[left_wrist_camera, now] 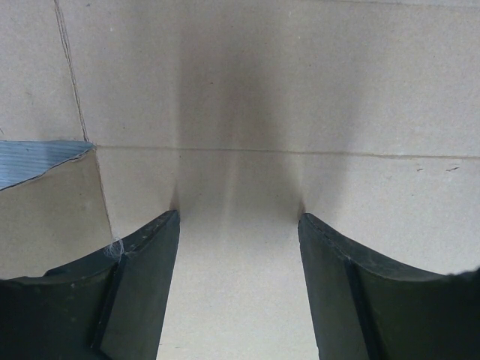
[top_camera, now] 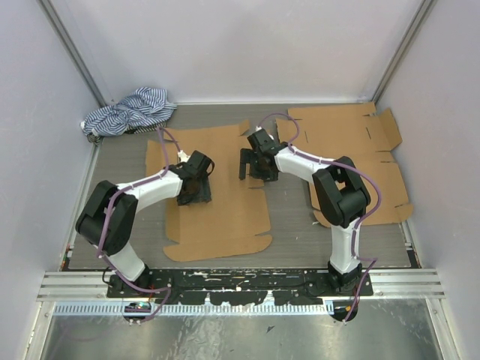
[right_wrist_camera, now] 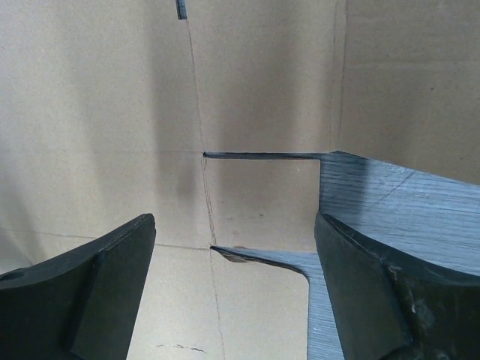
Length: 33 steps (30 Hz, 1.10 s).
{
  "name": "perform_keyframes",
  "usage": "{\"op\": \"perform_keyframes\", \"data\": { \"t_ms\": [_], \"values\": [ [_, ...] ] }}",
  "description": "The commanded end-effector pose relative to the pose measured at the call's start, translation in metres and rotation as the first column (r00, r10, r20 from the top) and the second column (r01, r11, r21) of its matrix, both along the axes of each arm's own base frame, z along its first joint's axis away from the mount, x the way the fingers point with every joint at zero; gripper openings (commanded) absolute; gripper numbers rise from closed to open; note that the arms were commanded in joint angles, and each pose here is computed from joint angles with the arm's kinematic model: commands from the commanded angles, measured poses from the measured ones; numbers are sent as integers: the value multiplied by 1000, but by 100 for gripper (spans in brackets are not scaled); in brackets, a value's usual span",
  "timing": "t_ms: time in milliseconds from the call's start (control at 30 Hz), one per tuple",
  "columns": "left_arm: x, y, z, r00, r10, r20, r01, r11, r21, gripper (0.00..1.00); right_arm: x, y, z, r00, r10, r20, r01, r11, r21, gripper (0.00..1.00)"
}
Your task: Fold the paper box
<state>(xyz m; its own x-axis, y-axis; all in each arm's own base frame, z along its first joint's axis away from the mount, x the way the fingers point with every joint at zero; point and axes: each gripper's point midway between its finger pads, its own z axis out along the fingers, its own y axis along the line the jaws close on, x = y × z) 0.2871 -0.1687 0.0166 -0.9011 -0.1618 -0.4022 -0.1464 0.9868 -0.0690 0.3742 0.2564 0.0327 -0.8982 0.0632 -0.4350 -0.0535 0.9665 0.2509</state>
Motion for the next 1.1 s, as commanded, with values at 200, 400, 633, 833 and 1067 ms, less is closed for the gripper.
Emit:
{"op": "perform_keyframes", "data": {
  "t_ms": [200, 400, 633, 833, 1067],
  "values": [
    [-13, -5, -18, 998, -7, -70, 7, 1000, -8, 71, 10, 32, 59, 995, 21, 102, -34, 990, 135, 92],
    [-15, -6, -19, 997, -12, -75, 11, 1000, -10, 71, 2, 54, 79, 992, 61, 114, -86, 971, 223, 91],
    [-16, -9, -21, 997, -16, -80, 15, 1000, -14, 71, -6, 75, 94, 987, 91, 130, -124, 952, 278, 90],
    [-19, -11, -25, 996, -19, -91, 18, 1000, -19, 70, -12, 95, 93, 986, 122, 117, -155, 928, 338, 91],
    [-21, -10, -26, 995, -20, -96, 18, 1000, -18, 70, -8, 90, 79, 989, 95, 110, -125, 942, 312, 90]
  ]
}}
